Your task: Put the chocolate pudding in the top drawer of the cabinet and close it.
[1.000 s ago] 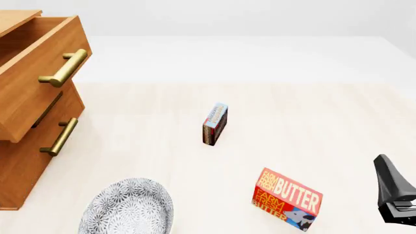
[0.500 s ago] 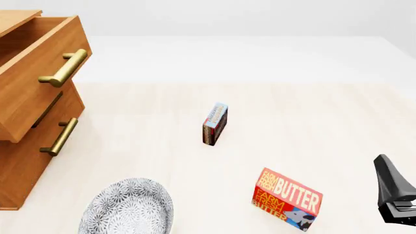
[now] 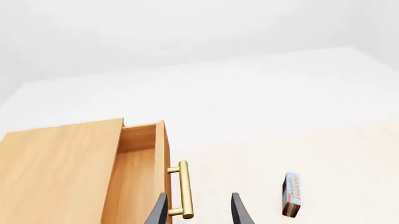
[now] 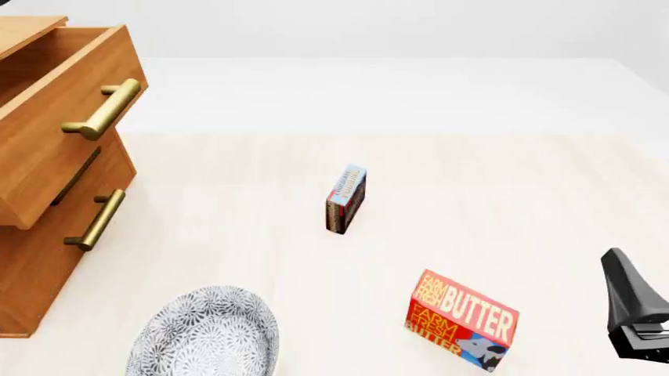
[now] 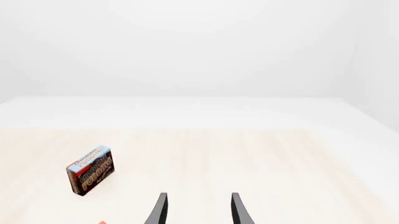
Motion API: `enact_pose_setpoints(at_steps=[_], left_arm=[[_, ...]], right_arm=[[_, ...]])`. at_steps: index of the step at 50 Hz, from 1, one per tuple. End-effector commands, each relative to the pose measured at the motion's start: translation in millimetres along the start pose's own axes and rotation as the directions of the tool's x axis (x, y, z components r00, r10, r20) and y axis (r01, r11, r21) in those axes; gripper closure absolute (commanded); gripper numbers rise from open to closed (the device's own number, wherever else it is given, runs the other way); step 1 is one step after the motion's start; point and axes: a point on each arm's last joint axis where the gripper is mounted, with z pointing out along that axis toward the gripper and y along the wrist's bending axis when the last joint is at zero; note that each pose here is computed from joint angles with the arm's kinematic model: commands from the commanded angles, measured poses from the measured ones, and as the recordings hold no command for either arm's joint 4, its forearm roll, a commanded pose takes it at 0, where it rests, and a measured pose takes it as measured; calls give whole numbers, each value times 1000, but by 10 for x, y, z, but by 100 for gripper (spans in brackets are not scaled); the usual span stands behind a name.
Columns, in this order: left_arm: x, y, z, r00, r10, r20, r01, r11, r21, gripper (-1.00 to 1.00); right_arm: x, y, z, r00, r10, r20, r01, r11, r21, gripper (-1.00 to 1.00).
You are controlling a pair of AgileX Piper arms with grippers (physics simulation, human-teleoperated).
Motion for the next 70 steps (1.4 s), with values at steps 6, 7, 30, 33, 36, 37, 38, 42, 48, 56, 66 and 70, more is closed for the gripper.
enact_pose_setpoints(at_steps=[6, 7, 30, 33, 36, 37, 38, 42, 48, 56, 66, 70], left_arm=[[107, -61, 506, 987, -66, -150, 71, 997, 27, -100], [107, -61, 507, 987, -66, -150, 71, 997, 27, -100], [64, 104, 235, 979, -152, -136, 143, 987, -78, -100], [111, 120, 216, 977, -161, -139, 149, 985, -92, -100], [57, 143, 232, 973, -173, -155, 158, 982, -106, -100], [50, 140, 236, 972, -175, -155, 160, 982, -103, -100], [44, 137, 240, 971, -181, -157, 166, 981, -103, -100], [35, 139, 268, 969, -184, -165, 168, 980, -103, -100], [101, 168, 286, 960, -207, -186, 185, 974, -127, -100], [234, 208, 336, 952, -222, -209, 191, 969, -157, -100], [171, 277, 408, 942, -222, -253, 177, 966, -188, -100], [211, 315, 434, 936, -221, -274, 167, 964, -206, -100]], right_arm=[[0, 0, 0, 1000, 0, 0, 0, 1000, 0, -100], [0, 0, 0, 1000, 0, 0, 0, 1000, 0, -100], [0, 0, 0, 1000, 0, 0, 0, 1000, 0, -100], [0, 0, 0, 1000, 0, 0, 0, 1000, 0, -100], [0, 0, 0, 1000, 0, 0, 0, 1000, 0, -100], [0, 0, 0, 1000, 0, 0, 0, 1000, 0, -100], [0, 0, 0, 1000, 0, 0, 0, 1000, 0, -100], [0, 0, 0, 1000, 0, 0, 0, 1000, 0, -100], [0, 0, 0, 1000, 0, 0, 0, 1000, 0, -100], [0, 0, 0, 1000, 0, 0, 0, 1000, 0, -100], [0, 0, 0, 1000, 0, 0, 0, 1000, 0, -100], [0, 0, 0, 1000, 0, 0, 0, 1000, 0, -100]])
